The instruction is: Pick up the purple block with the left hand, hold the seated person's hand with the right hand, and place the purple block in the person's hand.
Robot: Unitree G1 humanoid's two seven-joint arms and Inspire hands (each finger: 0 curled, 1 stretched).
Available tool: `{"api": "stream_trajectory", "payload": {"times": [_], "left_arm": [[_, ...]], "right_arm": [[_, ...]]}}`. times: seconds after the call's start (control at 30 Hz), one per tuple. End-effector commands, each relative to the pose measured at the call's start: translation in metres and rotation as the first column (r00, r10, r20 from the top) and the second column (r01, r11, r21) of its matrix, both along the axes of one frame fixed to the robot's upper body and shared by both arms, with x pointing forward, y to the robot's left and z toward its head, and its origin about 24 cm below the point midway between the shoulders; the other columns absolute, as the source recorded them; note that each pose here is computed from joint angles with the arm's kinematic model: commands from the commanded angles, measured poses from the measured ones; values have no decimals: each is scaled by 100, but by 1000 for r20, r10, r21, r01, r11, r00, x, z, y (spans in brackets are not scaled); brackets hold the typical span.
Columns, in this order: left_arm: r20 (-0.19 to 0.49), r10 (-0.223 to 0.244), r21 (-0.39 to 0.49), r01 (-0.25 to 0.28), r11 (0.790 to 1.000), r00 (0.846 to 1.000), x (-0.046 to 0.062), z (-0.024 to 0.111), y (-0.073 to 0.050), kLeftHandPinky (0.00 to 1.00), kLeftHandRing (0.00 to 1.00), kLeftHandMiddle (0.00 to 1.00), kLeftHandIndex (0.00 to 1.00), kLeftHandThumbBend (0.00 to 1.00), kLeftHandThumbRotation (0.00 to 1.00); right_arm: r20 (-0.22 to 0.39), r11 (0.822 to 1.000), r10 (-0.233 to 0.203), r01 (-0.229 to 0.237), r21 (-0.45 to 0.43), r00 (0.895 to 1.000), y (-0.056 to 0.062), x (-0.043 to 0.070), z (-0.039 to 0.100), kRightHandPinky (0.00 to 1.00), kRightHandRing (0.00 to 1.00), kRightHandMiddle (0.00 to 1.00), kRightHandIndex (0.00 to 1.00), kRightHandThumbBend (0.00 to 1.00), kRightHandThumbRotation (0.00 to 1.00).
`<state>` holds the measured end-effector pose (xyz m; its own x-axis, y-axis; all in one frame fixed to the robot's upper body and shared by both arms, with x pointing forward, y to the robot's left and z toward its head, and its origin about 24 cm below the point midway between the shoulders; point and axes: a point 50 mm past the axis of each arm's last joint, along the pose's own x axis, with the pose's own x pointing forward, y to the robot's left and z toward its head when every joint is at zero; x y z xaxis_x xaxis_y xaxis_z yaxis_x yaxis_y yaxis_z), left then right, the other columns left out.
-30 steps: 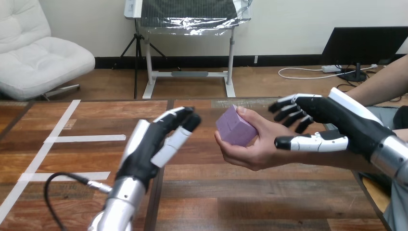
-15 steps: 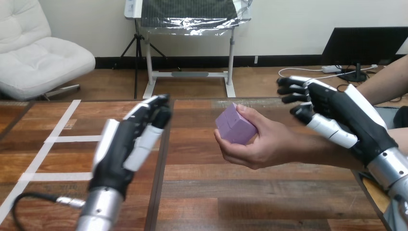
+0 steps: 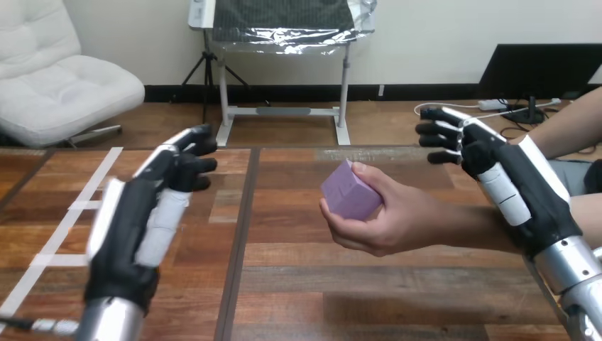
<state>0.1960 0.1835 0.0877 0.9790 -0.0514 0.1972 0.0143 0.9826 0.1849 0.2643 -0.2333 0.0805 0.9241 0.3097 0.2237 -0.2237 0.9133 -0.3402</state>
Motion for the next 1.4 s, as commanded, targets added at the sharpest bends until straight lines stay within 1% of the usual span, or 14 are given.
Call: {"api": "stream_trajectory", "payload": {"times": [0.0,0.17,0.33,0.47,0.53,0.57,0.67,0.93,1.13,1.17,1.23,1.37], "left_arm": [[173,-1,-33,7,999,985,-19,33,2,69,78,80,80,83,100],[210,21,-59,-9,998,977,-28,38,3,65,77,78,78,80,100],[231,41,-73,-25,997,972,-35,42,4,63,77,77,77,82,100],[250,54,-82,-34,996,967,-40,45,4,61,76,77,76,83,100],[254,55,-85,-34,996,966,-41,45,4,60,76,77,75,83,100],[259,57,-90,-35,995,964,-42,45,4,59,76,77,75,83,100],[267,64,-98,-39,994,962,-42,45,4,58,76,77,75,82,100],[269,79,-104,-53,993,960,-42,44,4,55,76,76,73,80,100],[267,82,-109,-54,993,960,-43,43,4,54,75,76,73,76,100],[266,81,-111,-53,992,961,-43,43,4,53,75,76,73,76,100],[265,79,-114,-50,992,961,-42,43,4,53,75,76,74,75,100],[272,72,-116,-41,992,960,-42,43,3,53,76,77,74,73,100]], "right_arm": [[158,990,24,-46,135,987,15,-5,28,76,83,84,86,92,96],[194,978,33,-72,196,980,23,-13,32,76,83,85,86,92,95],[213,966,39,-91,241,976,30,-21,34,76,84,85,87,90,96],[221,945,58,-125,302,973,36,-28,35,77,85,85,86,90,95],[222,939,65,-135,317,973,39,-31,36,77,84,85,86,90,95],[224,931,74,-148,334,972,41,-33,36,78,84,85,86,90,95],[226,916,92,-171,363,970,45,-38,35,78,84,85,86,90,95],[226,893,126,-210,399,966,54,-48,33,79,83,85,85,91,95],[223,870,149,-235,434,963,61,-56,31,79,83,84,84,92,93],[222,861,160,-246,446,962,63,-57,30,79,83,84,84,92,92],[219,851,172,-257,458,960,65,-59,30,79,83,85,85,91,91],[208,850,177,-256,461,962,69,-63,28,80,84,85,85,90,89]]}}
